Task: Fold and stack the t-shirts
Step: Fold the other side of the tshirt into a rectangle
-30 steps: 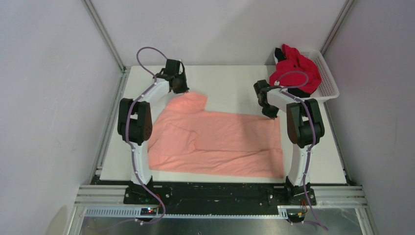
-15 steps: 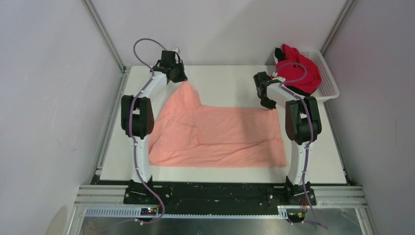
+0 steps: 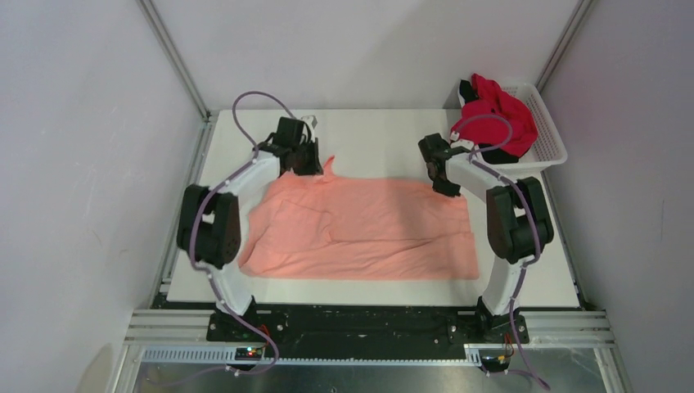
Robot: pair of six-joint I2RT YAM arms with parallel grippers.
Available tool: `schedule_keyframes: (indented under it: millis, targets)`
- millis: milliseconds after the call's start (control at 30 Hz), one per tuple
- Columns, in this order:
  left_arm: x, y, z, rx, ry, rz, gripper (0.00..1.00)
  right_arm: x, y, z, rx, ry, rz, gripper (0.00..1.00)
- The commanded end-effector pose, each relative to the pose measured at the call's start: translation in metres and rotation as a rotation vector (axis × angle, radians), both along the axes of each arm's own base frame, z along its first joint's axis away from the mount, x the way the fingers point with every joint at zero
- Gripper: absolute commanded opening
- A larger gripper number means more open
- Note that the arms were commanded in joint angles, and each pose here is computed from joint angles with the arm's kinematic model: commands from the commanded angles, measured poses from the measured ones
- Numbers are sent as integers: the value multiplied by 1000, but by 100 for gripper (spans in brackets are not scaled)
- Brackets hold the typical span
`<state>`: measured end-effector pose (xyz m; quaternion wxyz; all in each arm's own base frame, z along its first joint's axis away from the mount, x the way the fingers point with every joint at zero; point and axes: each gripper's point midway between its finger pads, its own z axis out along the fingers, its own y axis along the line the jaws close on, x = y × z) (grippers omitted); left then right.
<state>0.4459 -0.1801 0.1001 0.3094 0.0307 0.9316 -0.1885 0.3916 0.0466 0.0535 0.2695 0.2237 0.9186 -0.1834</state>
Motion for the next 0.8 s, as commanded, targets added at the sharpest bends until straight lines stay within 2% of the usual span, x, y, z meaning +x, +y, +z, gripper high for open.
schedule_keyframes:
  millis: [0,167,233,467,633,767]
  targets:
    - [-35,5,34,12,-105,22,0,-15,3,27,9,-68,-5,0]
    - [-81,18,33,53,-131,57,0,-43,4,28,2,-56,17,0]
    - [-99,25,45,34,-164,78,0,-53,2,31,5,-58,19,0]
    - [-155,43,30,4,-167,160,0,-84,-5,40,14,-65,36,0]
    - [-180,54,45,-62,-251,201,0,-94,-6,46,31,-83,55,0]
    - [-194,58,39,-101,-250,227,0,-98,-3,42,54,-73,68,0]
